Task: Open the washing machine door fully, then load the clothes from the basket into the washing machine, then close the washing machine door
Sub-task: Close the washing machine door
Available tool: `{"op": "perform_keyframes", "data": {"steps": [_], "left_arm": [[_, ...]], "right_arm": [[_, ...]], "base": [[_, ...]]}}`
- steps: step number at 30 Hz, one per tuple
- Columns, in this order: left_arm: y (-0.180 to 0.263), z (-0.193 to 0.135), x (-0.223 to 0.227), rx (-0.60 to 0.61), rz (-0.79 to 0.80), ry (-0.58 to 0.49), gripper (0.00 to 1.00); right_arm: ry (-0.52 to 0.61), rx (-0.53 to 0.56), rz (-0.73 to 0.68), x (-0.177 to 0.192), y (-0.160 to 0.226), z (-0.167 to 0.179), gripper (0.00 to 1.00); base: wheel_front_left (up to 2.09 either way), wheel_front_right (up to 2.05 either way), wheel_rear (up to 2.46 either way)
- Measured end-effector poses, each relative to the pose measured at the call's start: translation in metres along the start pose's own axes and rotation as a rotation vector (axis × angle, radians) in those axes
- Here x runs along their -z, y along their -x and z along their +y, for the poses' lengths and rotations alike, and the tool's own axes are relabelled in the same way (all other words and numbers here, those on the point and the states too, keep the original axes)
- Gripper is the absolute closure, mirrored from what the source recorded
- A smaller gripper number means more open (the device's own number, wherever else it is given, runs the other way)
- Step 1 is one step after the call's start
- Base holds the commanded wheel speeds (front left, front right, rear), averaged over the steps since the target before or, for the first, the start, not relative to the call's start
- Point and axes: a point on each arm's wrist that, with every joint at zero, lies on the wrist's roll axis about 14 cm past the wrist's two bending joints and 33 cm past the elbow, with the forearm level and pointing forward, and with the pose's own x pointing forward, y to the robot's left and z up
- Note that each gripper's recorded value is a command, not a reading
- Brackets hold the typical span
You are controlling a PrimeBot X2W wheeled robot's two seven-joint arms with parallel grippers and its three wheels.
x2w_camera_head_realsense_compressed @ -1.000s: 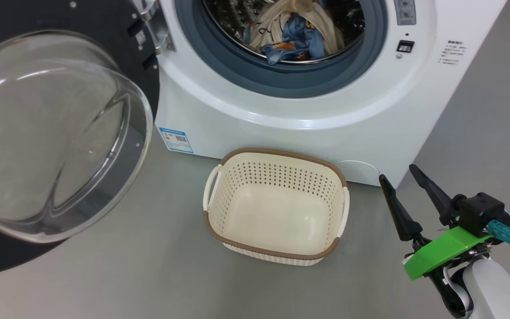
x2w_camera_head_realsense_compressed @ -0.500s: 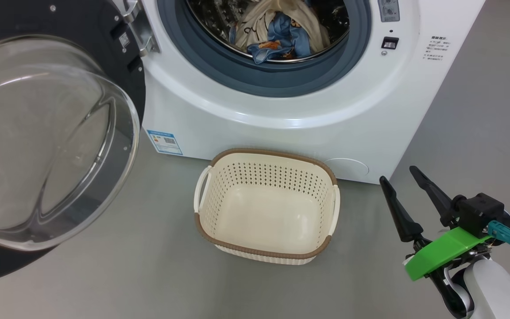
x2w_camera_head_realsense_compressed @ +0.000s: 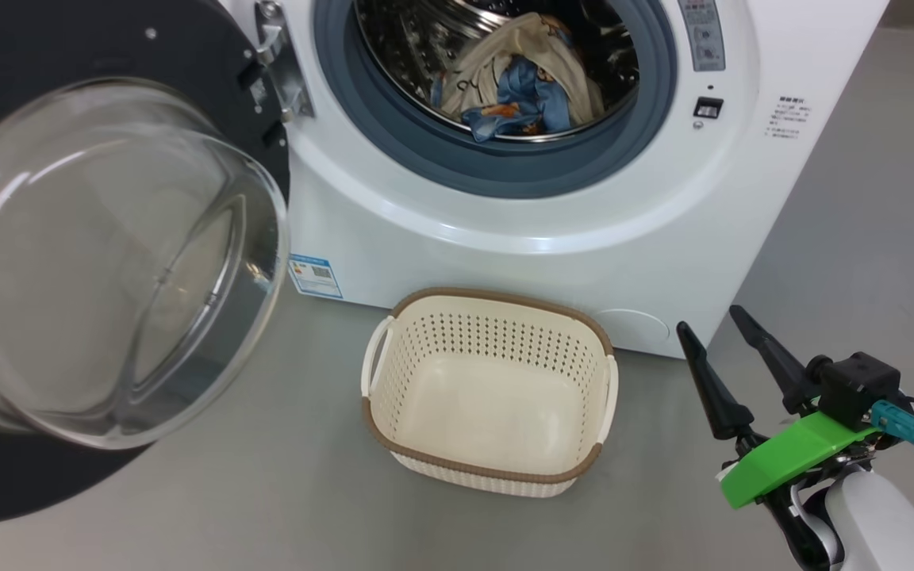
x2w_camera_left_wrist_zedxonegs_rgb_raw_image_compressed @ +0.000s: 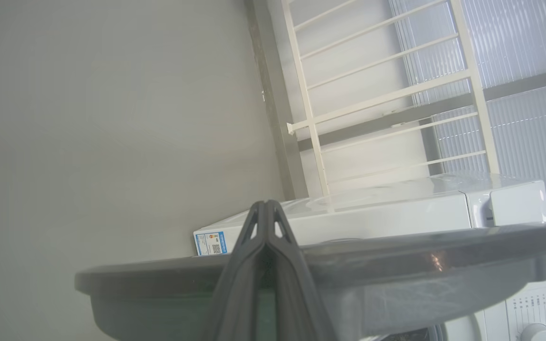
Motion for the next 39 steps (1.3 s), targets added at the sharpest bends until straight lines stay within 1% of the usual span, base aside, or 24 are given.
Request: {"op": "perform_keyframes", "data": {"steps": [7,13,16,23,28,33,39], "left_arm": [[0.016,-0.007,0.017,0.046,0.134,-0.017,1.0],[0.024,-0.029,0.041,0.135,0.254,-0.032,1.0],[0.031,-0.031,0.054,0.154,0.321,-0.041,1.0],[0.043,-0.033,0.076,0.175,0.416,-0.081,1.0],[0.051,-0.042,0.104,0.217,0.496,-0.114,1.0],[0.059,-0.062,0.136,0.303,0.564,-0.131,1.0],[0.071,-0.079,0.173,0.379,0.651,-0.136,1.0]], "right_arm": [[-0.018,-0.019,-0.008,-0.003,0.002,0.014,0.0],[-0.031,-0.018,-0.01,-0.004,0.005,0.02,0.0],[-0.04,-0.022,-0.011,-0.004,0.006,0.025,0.0],[-0.06,-0.028,-0.022,-0.006,0.004,0.032,0.0],[-0.076,-0.018,-0.031,-0.008,0.004,0.033,0.0],[-0.086,0.001,-0.04,-0.009,0.005,0.028,0.0],[-0.091,0.023,-0.048,-0.011,0.009,0.023,0.0]], "base": [[0.0,0.0,0.0],[0.0,0.0,0.0],[0.0,0.0,0.0],[0.0,0.0,0.0],[0.0,0.0,0.0],[0.0,0.0,0.0],[0.0,0.0,0.0]]}}
